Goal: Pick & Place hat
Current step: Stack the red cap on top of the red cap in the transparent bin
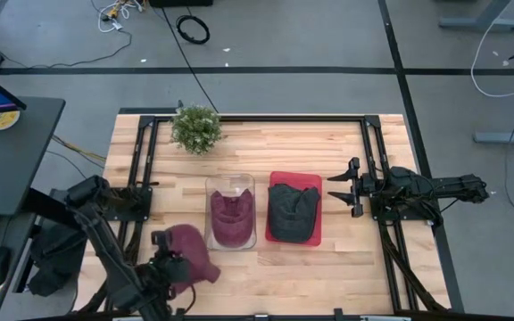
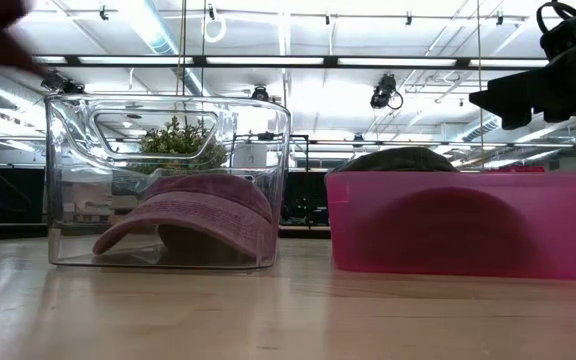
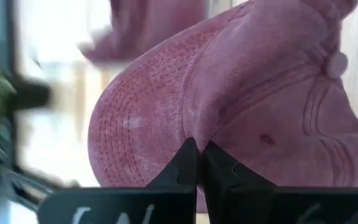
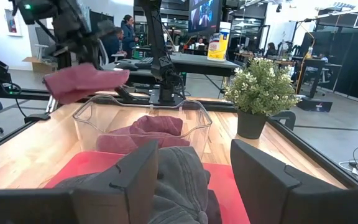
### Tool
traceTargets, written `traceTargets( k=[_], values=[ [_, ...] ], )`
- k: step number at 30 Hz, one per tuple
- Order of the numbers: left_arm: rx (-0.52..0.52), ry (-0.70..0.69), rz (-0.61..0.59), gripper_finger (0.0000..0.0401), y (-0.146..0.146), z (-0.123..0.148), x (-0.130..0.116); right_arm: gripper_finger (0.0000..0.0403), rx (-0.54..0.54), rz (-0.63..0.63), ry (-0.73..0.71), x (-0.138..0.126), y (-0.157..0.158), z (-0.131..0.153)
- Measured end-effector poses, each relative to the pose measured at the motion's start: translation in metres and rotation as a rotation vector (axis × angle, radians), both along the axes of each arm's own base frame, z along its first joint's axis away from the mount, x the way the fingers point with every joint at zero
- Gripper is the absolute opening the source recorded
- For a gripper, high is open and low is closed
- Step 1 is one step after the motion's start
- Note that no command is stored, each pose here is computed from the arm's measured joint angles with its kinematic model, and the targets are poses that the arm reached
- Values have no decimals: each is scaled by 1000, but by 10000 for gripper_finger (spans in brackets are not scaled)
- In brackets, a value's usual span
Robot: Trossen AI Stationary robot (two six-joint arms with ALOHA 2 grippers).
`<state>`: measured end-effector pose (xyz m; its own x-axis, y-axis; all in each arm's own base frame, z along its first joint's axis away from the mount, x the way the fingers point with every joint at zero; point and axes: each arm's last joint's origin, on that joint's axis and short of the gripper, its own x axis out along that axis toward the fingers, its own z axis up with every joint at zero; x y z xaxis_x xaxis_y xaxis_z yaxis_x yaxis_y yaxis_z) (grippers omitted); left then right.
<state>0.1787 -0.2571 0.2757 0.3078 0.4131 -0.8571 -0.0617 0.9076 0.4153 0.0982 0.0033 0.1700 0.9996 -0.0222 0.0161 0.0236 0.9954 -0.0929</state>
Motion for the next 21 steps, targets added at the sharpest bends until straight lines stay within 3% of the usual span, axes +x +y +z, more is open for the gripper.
traceTargets(
  k=[6, 11, 14, 21],
  values=[
    [201, -70, -321, 5, -3, 19, 5, 205, 0, 0, 0, 0, 0, 0],
    [465, -189, -457, 10, 2, 27, 14, 205, 0, 0, 0, 0, 0, 0],
    [584, -247, -467, 11, 7, 30, 23, 205, 0, 0, 0, 0, 0, 0],
    [637, -242, -352, 6, 33, 29, 52, 205, 7, 0, 0, 0, 0, 0]
  ],
)
